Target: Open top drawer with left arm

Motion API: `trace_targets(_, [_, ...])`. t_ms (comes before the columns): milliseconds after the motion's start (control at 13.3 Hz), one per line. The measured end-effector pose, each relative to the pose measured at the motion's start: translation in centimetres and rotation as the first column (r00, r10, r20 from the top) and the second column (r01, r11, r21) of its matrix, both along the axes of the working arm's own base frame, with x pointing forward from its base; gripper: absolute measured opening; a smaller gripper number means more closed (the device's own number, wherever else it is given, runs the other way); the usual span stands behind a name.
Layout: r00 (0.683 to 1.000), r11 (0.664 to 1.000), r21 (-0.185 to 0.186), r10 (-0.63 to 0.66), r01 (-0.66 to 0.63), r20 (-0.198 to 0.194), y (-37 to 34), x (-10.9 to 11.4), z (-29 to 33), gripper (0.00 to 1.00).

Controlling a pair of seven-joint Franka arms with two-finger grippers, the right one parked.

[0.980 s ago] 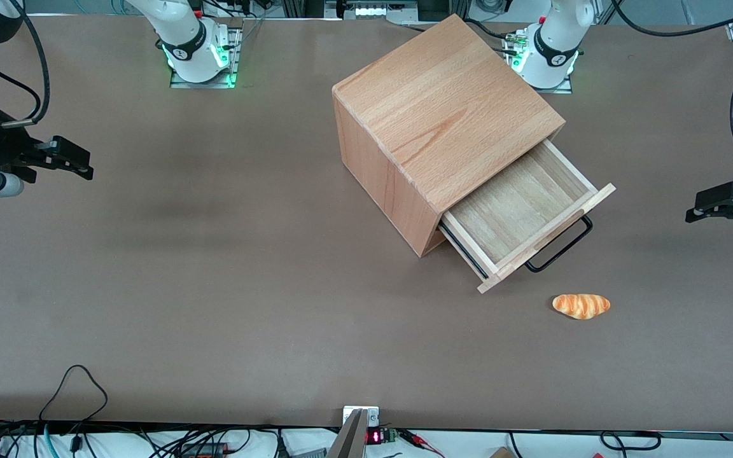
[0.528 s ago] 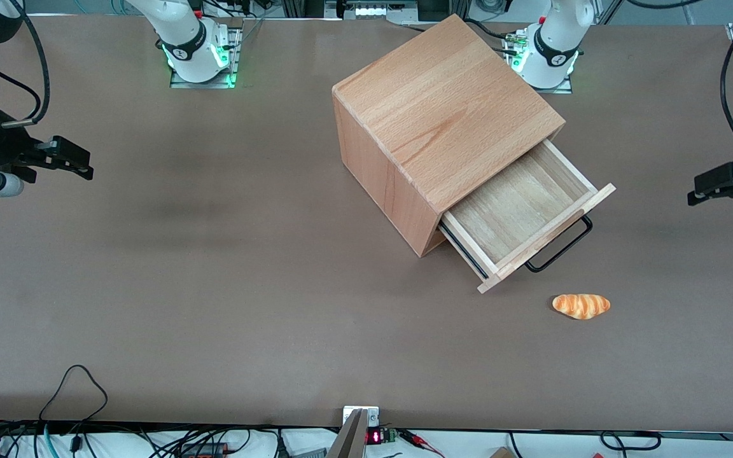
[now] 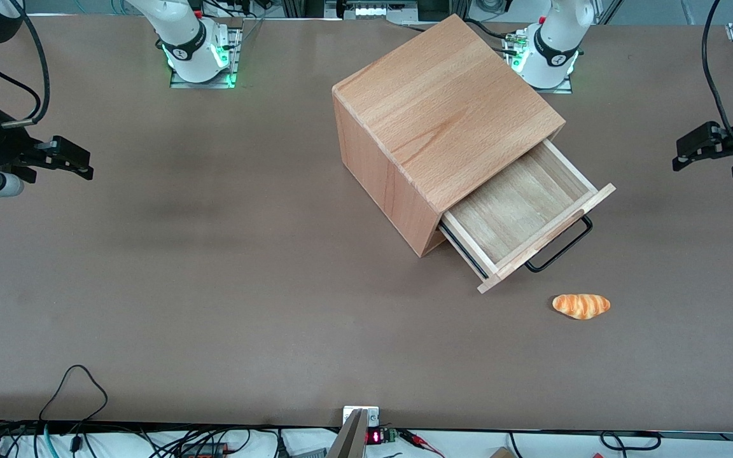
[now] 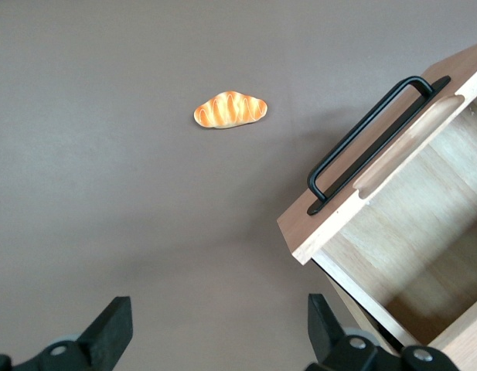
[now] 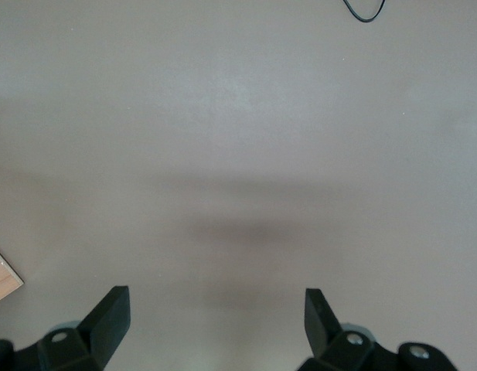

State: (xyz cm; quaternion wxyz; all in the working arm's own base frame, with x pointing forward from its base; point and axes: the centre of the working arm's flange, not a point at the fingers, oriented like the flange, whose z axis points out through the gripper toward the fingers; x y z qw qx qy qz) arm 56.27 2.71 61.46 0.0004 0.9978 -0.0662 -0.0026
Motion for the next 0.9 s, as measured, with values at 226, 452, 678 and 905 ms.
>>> trace_targets(226, [1.000,1.000,0.000,-0.004,0.004,-0.006,-0.24,-0.13,-0.25,1.00])
trace_targets(452, [1.000,1.000,0.002,-0.005,0.005,-0.007,-0.35,-0.13,-0.28,1.00])
trace_targets(678, [1.000,1.000,0.003,-0.004,0.004,-0.007,-0.30,-0.13,-0.28,1.00])
trace_targets(905, [1.000,1.000,0.003,0.003,-0.003,-0.007,0.07,-0.15,-0.28,1.00])
